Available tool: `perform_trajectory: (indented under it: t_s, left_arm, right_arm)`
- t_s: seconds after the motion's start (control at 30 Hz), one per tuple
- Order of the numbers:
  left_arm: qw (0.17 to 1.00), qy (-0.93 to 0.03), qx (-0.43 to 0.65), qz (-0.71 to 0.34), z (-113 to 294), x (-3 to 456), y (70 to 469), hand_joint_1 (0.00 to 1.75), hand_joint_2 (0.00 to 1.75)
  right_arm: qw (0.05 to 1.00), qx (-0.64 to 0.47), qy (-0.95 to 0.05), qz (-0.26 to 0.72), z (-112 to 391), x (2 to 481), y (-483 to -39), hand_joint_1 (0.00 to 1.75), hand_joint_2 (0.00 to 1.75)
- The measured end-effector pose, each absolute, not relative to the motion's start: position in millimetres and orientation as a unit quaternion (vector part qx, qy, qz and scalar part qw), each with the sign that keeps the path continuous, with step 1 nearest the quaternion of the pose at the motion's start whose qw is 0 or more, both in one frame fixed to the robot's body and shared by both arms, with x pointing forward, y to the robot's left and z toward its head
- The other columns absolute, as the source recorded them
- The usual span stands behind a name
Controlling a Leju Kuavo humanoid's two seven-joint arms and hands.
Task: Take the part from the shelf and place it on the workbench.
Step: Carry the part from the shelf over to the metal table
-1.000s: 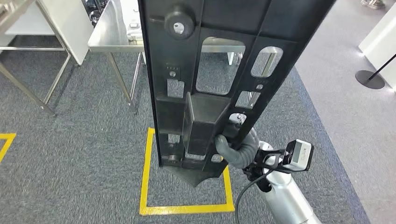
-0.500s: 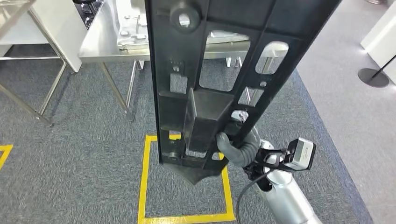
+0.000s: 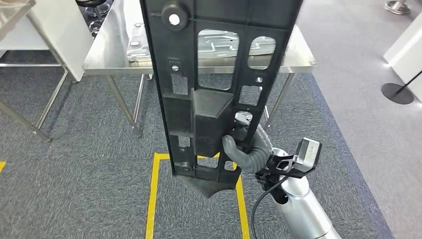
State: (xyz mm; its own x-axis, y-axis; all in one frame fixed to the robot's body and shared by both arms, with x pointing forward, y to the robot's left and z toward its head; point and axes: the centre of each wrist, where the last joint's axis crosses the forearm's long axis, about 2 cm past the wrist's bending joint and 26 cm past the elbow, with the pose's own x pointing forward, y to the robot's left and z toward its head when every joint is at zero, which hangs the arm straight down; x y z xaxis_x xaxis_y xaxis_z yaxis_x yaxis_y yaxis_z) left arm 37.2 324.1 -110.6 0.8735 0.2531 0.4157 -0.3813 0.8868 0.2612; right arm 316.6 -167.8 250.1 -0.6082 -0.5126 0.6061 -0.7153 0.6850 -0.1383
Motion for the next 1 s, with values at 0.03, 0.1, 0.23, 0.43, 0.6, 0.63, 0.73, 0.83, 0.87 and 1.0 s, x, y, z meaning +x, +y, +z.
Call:
perform_trajectory:
  t_s: [0.03, 0.1, 0.23, 0.43, 0.6, 0.63, 0.73, 0.83, 0.87, 1.0]
  left_arm:
    - [0.953, -0.188, 0.170, 0.167, -111, 37, 324, 0.00, 1.75]
    - [0.953, -0.187, 0.170, 0.169, -111, 37, 324, 0.00, 1.75]
    - [0.953, -0.185, 0.169, 0.172, -111, 35, 321, 0.00, 1.75]
    - [0.954, -0.185, 0.166, 0.169, -111, 36, 319, 0.00, 1.75]
    - [0.954, -0.186, 0.165, 0.169, -111, 37, 317, 0.00, 1.75]
    - [0.954, -0.185, 0.165, 0.169, -111, 36, 317, 0.00, 1.75]
    - [0.954, -0.183, 0.165, 0.168, -111, 35, 317, 0.00, 1.75]
    - [0.955, -0.183, 0.165, 0.168, -111, 35, 317, 0.00, 1.75]
    - [0.955, -0.183, 0.165, 0.167, -111, 35, 317, 0.00, 1.75]
    - [0.955, -0.183, 0.164, 0.164, -111, 34, 317, 0.00, 1.75]
  right_arm:
    - [0.277, 0.347, -0.877, 0.185, 250, 317, -168, 1.75, 1.75]
    - [0.292, 0.339, -0.876, 0.181, 248, 317, -169, 1.75, 1.75]
    - [0.308, 0.327, -0.875, 0.177, 246, 318, -169, 1.75, 1.75]
    - [0.315, 0.322, -0.874, 0.181, 246, 318, -169, 1.75, 1.75]
    - [0.320, 0.324, -0.872, 0.180, 244, 316, -168, 1.75, 1.75]
    - [0.322, 0.325, -0.871, 0.180, 243, 315, -168, 1.75, 1.75]
    - [0.325, 0.325, -0.870, 0.180, 241, 314, -168, 1.75, 1.75]
    - [0.325, 0.326, -0.869, 0.181, 240, 314, -168, 1.75, 1.75]
    - [0.326, 0.326, -0.869, 0.181, 240, 314, -168, 1.75, 1.75]
    - [0.323, 0.324, -0.870, 0.183, 240, 313, -168, 1.75, 1.75]
